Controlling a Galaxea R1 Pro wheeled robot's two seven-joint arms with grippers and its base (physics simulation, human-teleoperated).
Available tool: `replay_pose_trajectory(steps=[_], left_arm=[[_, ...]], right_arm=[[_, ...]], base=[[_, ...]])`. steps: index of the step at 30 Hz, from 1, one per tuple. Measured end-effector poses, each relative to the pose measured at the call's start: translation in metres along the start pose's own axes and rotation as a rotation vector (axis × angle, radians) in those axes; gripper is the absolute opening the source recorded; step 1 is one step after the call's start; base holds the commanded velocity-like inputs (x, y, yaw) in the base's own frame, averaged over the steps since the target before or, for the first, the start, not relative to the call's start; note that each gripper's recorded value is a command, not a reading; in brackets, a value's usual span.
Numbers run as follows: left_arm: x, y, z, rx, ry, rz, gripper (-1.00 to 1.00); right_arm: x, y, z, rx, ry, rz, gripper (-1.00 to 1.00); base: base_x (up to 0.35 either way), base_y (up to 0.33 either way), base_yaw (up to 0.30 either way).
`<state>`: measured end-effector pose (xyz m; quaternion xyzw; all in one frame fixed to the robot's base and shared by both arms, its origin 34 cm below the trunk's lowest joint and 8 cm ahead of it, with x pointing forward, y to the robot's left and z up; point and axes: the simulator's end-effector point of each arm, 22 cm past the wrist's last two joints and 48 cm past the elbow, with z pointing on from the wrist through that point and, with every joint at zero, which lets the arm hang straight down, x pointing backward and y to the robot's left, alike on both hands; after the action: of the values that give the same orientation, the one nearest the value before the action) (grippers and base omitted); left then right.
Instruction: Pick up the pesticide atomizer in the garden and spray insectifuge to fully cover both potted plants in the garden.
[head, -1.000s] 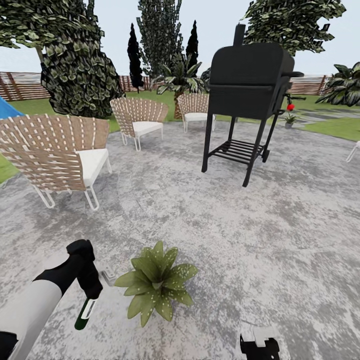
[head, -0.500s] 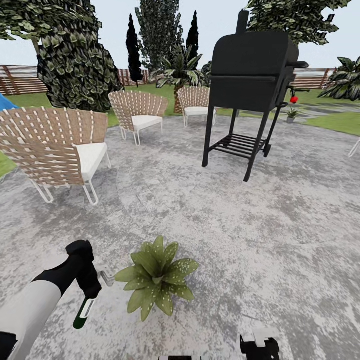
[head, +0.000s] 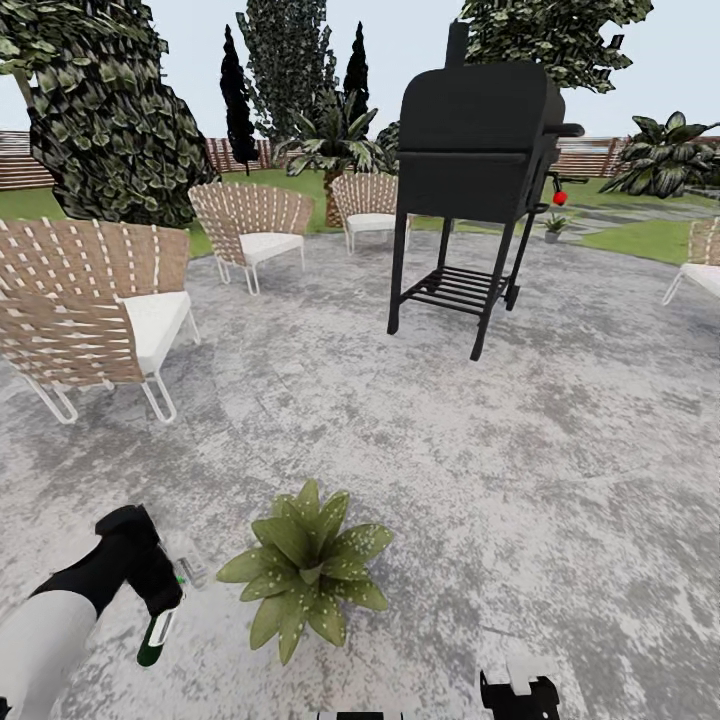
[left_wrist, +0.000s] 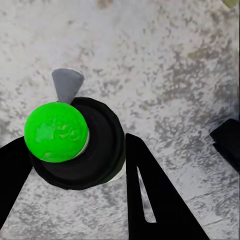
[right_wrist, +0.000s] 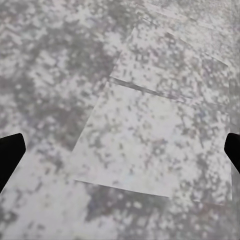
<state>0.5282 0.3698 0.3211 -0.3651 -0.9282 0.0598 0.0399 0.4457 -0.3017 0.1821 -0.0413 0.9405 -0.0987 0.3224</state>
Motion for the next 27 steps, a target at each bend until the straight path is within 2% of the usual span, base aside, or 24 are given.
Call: replay_pose_trajectory(steps=[3, 7, 9, 10, 13, 18, 22, 27], left_arm=[[0.013, 0.017, -0.007, -0.009, -0.038, -0.051, -1.0], [0.039, 0.026, 0.006, -0.06, -0.016, -0.086, -1.0], [0.058, 0.02, 0.023, -0.076, 0.009, -0.096, -1.0], [0.058, 0.014, 0.03, -0.066, -0.007, -0.11, -1.0], [0.045, 0.003, 0.034, -0.03, -0.067, -0.136, -1.0], [0.034, -0.009, 0.039, -0.003, -0.09, -0.138, -1.0], [0.027, -0.008, 0.037, -0.003, -0.115, -0.144, -1.0], [0.024, -0.009, 0.036, 0.0, -0.126, -0.148, -1.0]], right_arm=[[0.001, 0.0, 0.0, 0.0, 0.001, -0.001, 1.0], [0.001, 0.0, 0.0, 0.0, 0.001, -0.001, 1.0], [0.001, 0.0, 0.0, -0.001, 0.002, -0.002, 1.0], [0.001, 0.0, 0.0, 0.0, 0.001, -0.002, 1.0], [0.001, 0.0, 0.0, 0.0, 0.001, -0.001, 1.0], [0.002, -0.001, 0.0, 0.001, 0.003, -0.002, 1.0], [0.001, -0.001, 0.0, 0.001, 0.002, -0.002, 1.0], [0.001, 0.001, 0.0, -0.001, 0.001, -0.001, 1.0]], base=[[0.0, 0.0, 0.0], [0.0, 0.0, 0.0], [0.0, 0.0, -0.094], [0.0, 0.0, -0.236], [0.11, 0.029, -0.094], [0.024, 0.006, -0.005], [-0.151, -0.079, 0.021], [-0.161, -0.219, 0.24]])
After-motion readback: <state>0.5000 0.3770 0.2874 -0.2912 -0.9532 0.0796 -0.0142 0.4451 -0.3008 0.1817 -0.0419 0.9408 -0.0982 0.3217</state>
